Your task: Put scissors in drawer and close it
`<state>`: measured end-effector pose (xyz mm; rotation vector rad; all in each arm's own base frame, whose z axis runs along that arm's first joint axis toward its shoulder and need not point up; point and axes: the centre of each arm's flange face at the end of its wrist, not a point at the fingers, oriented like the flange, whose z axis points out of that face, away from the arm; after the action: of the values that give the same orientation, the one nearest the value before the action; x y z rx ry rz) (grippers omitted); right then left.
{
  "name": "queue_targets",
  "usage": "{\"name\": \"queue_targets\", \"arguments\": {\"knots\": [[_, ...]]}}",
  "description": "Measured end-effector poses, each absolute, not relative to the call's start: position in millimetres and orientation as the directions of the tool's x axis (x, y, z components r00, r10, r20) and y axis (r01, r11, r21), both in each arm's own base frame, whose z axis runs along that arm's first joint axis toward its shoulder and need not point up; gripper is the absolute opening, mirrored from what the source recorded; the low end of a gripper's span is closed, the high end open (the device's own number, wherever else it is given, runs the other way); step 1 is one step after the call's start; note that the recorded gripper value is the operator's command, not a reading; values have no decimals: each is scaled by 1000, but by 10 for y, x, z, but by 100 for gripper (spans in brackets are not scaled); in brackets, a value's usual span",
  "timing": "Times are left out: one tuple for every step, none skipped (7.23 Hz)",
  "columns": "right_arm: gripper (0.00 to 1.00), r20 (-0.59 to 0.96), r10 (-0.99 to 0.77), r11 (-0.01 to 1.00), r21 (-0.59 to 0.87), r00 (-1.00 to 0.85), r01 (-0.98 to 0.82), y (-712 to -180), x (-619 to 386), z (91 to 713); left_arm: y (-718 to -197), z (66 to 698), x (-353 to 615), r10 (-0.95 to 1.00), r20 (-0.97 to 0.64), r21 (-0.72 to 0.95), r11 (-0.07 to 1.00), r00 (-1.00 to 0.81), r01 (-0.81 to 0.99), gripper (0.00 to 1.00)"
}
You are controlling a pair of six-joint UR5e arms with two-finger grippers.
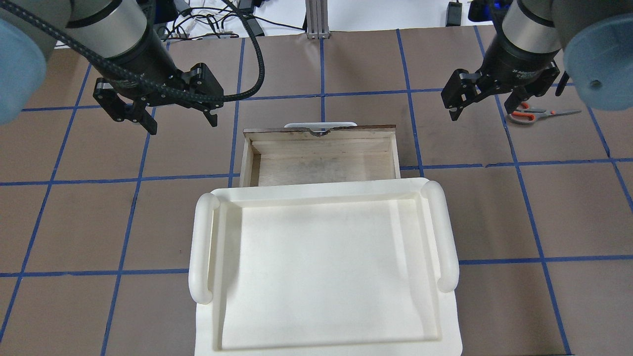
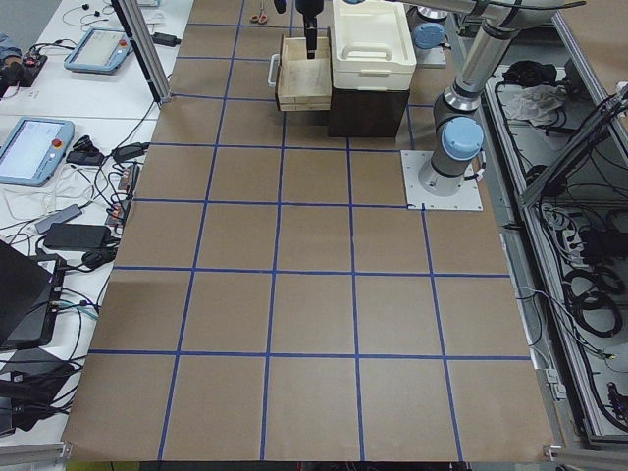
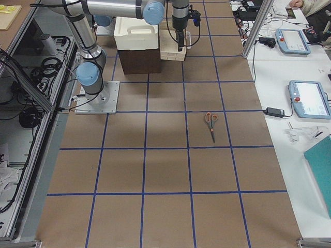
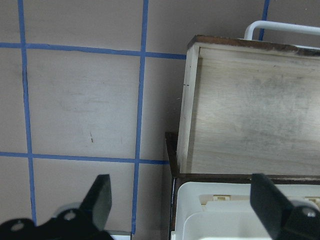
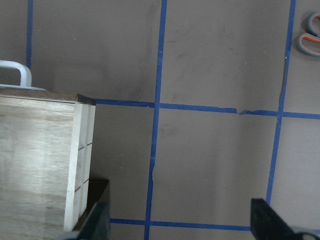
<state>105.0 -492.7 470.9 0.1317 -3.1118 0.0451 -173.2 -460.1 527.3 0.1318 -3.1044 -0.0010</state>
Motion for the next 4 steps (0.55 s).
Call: {"name": "queue_targets", "arguments": {"knots": [[100, 32, -83, 996, -20, -996, -83, -4932, 1026, 4695, -4601, 5273, -1732, -85, 34, 2, 996, -996, -85, 100], [100, 34, -82, 996, -17, -996, -83, -4941, 1015, 4683, -4600, 5273, -1732, -85, 34, 2, 996, -996, -85, 100], [100, 34, -84, 996, -15, -996, -84, -4954, 1007, 4669, -4600, 5273, -1732, -85, 34, 2, 996, -996, -85, 100], [100, 35, -100, 995, -14, -994, -101, -4967, 995, 4660, -4599, 5272, -1731, -85, 34, 3, 996, -996, -85, 100]]}}
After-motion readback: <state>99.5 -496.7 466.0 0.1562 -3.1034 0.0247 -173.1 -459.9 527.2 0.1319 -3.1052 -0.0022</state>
